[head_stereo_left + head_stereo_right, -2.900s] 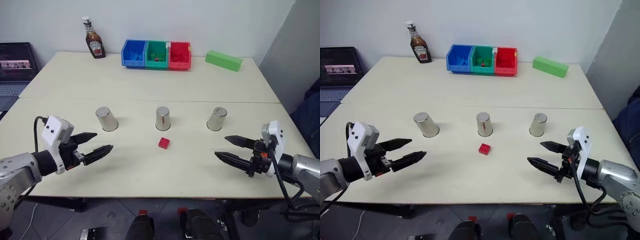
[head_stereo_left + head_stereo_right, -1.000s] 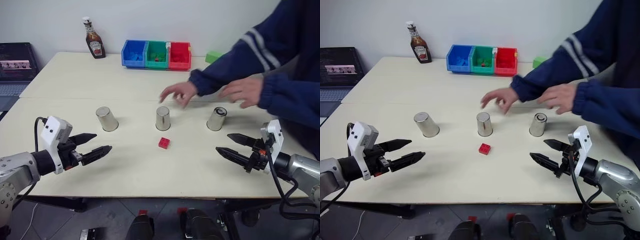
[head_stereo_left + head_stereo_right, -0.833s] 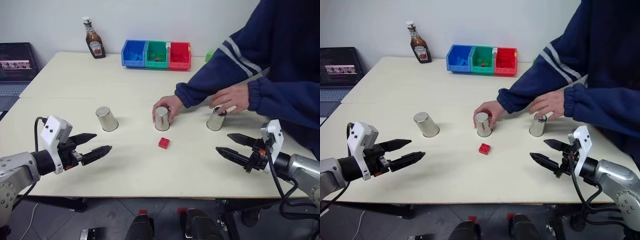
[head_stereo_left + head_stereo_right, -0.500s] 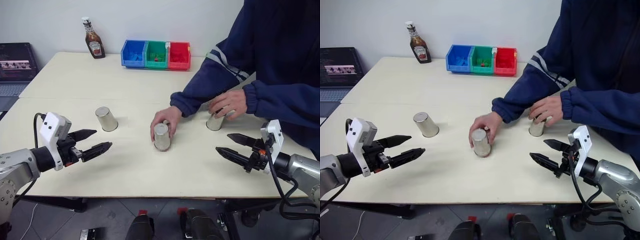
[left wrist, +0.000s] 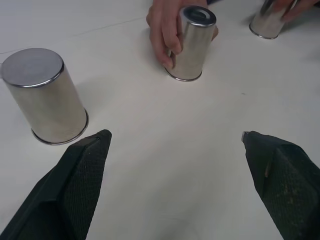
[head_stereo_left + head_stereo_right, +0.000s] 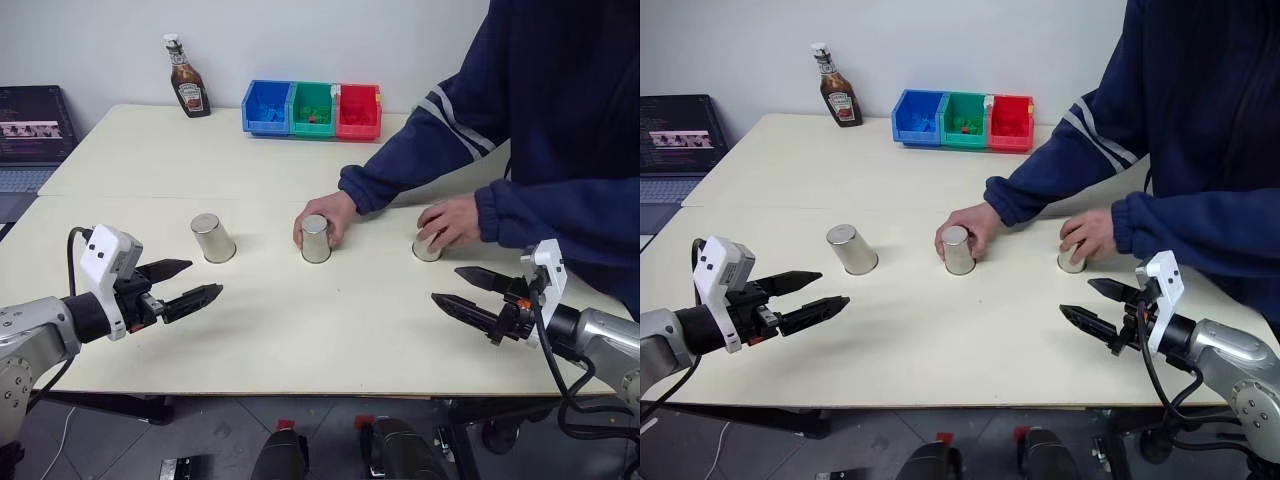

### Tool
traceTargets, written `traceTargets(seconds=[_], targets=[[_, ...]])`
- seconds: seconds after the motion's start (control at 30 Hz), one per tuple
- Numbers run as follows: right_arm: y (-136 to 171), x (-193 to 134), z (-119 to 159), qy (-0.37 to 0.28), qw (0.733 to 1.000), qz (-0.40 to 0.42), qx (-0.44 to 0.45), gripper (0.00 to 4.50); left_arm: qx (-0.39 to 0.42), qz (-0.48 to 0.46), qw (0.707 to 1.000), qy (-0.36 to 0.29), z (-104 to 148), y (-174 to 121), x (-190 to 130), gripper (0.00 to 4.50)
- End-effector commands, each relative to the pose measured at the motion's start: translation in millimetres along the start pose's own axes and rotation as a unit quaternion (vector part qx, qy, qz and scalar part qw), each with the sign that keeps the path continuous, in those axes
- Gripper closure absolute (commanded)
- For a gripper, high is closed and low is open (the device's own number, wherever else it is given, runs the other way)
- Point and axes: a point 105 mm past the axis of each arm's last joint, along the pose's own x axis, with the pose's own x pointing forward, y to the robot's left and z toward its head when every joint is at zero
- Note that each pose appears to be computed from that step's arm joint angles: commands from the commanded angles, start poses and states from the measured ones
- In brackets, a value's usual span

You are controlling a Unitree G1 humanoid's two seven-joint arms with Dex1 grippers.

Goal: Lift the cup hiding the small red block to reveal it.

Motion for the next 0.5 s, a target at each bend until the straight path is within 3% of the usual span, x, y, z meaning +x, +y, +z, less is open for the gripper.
traceTargets(seconds=[0.03,0.5], targets=[[5.8,0.7,8.6,-0.01,1.0,0.011,-0.019,0.0,0.021,-0.003,1.0,-0.009,9.3,0.1,-0.9,0.04],[7.6,-0.8,7.3,-0.008,1.0,0.015,-0.022,0.0,0.022,-0.009,1.0,-0.008,8.9,-1.0,0.3,0.04]])
